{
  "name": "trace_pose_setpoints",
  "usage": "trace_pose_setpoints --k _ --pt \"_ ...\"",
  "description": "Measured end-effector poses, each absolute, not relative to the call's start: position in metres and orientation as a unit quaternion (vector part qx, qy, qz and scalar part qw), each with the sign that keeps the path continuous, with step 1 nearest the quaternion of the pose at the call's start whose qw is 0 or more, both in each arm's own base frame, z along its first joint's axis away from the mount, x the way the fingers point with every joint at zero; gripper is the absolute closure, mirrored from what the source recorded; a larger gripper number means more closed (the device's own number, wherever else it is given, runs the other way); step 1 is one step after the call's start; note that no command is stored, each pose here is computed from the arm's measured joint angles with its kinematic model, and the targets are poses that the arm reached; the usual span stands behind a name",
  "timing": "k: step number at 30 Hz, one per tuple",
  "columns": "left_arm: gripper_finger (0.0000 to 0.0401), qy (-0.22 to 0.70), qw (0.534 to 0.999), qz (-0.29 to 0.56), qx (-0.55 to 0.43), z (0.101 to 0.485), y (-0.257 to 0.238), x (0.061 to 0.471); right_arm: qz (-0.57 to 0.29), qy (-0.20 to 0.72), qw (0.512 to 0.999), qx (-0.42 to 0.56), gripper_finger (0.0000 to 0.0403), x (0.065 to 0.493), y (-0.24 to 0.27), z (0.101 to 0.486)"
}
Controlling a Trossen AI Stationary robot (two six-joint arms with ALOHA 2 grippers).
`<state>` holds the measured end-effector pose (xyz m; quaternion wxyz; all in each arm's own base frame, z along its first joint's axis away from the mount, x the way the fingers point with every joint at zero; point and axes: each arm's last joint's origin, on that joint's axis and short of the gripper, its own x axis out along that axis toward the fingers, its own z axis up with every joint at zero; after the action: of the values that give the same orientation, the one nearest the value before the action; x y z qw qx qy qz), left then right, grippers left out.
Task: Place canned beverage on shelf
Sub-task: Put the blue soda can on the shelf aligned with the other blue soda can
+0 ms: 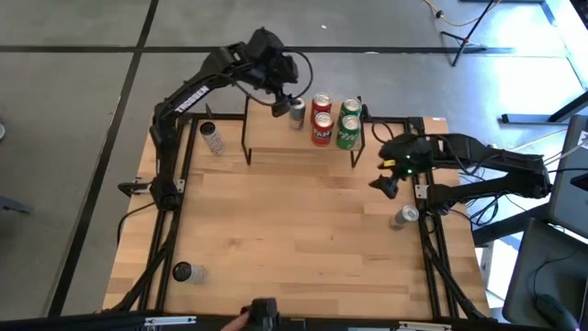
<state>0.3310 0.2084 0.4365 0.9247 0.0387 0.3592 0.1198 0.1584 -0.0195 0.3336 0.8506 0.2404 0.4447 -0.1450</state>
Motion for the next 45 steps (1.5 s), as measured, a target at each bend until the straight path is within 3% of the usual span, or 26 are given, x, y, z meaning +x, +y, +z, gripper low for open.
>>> trace_pose_setpoints --k 8,19,29,37,45 --pt "0.0085 0.379 0.922 0.071 -0.017 0.441 0.177 0.327 -0.219 0.573 0.696 0.374 0.0055 0.126 0.008 0.323" --pt "0.0085 0.401 0.913 0.077 0.017 0.437 0.149 0.342 -0.296 0.629 0.592 0.407 0.0055 0.116 0.039 0.279" --pt "0.0085 0.395 0.915 0.08 0.004 0.438 0.145 0.345 -0.293 0.641 0.59 0.394 0.0069 0.118 0.043 0.243" --pt "0.0085 0.394 0.916 0.077 -0.015 0.437 0.134 0.349 -0.263 0.645 0.61 0.377 0.0204 0.12 0.044 0.242" --pt "0.0085 0.404 0.913 0.033 -0.03 0.436 0.09 0.361 -0.174 0.596 0.711 0.329 0.0204 0.135 0.046 0.273"
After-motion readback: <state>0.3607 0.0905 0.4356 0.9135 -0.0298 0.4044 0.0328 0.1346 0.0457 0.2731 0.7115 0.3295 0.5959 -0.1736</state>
